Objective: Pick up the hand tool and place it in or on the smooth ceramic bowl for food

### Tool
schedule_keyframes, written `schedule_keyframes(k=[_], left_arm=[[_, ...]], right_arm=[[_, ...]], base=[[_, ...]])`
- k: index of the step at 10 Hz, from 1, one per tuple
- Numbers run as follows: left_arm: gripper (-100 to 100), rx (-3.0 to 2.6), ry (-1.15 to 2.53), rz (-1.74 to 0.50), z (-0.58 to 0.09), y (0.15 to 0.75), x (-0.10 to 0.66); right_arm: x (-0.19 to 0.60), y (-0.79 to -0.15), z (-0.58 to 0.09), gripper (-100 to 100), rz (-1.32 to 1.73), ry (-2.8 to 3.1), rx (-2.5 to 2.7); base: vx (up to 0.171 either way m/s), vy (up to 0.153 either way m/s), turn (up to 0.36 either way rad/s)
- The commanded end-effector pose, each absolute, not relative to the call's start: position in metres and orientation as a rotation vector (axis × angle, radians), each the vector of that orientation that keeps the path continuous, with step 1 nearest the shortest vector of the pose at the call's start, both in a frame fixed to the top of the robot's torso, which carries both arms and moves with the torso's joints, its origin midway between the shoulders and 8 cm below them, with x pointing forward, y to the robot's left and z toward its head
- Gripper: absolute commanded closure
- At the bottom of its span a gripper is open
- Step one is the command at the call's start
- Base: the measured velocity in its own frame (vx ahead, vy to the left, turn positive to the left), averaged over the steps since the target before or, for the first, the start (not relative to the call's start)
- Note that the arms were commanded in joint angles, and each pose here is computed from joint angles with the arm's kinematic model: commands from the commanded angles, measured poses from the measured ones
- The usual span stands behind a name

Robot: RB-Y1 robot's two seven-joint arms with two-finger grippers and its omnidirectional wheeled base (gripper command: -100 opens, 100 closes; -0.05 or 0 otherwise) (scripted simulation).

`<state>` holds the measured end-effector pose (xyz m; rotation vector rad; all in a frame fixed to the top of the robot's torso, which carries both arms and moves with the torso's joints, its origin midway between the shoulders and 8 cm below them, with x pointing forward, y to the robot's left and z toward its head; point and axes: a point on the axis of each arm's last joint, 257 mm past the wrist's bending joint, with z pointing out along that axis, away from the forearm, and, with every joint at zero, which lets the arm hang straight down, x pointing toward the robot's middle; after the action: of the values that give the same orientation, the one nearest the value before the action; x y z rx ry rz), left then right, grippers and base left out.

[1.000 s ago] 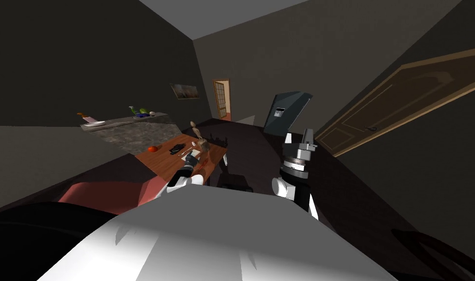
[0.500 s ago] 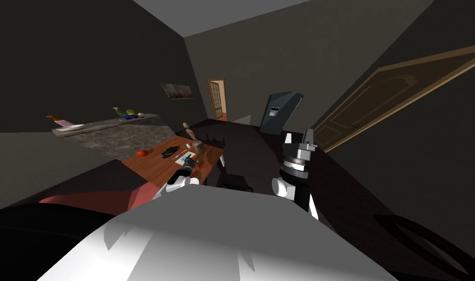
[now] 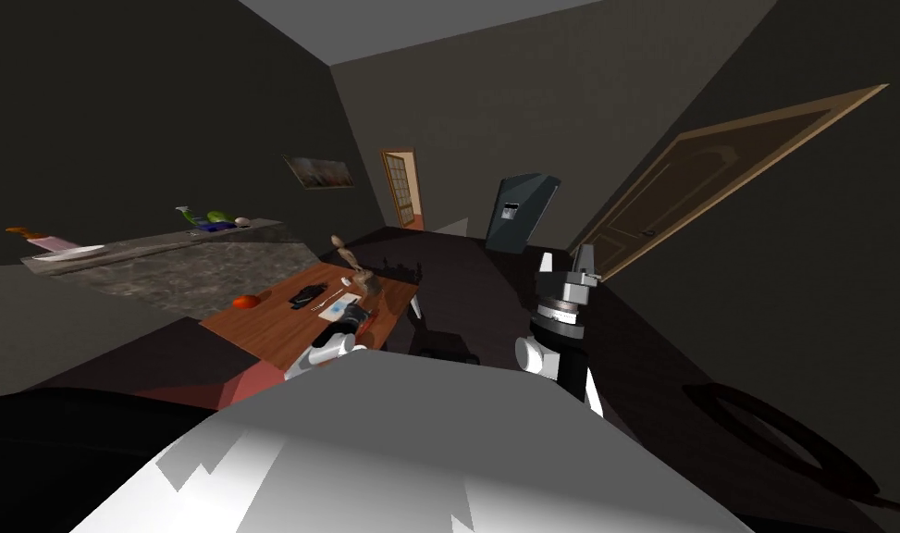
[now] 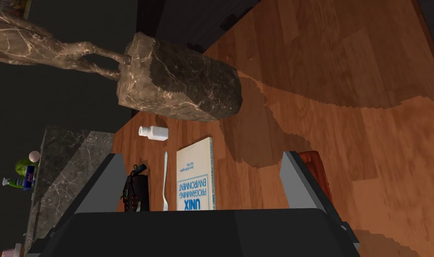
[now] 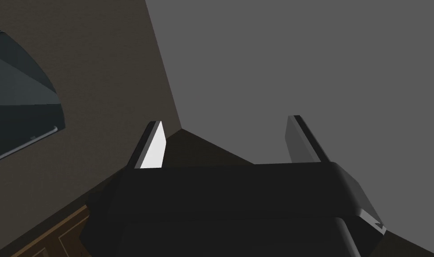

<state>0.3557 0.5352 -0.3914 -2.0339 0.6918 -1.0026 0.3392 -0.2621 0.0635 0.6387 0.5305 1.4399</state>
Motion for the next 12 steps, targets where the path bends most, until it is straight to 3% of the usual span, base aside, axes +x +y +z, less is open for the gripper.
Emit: schedule_keyframes(k=[1, 12], left_arm=[[-100, -2.073, 0.676, -0.982, -0.398, 0.543, 0.355], [-100, -2.434, 0.435, -0.773, -0.472, 0.598, 0.306]], right_arm=[[0.339, -0.262, 0.063, 0, 1.44, 0.53, 0.639], [0.339, -0.262, 0.063, 0, 1.44, 0.531, 0.639]], base=[[0.025, -0.019, -0.067], [0.035, 0.001, -0.096]])
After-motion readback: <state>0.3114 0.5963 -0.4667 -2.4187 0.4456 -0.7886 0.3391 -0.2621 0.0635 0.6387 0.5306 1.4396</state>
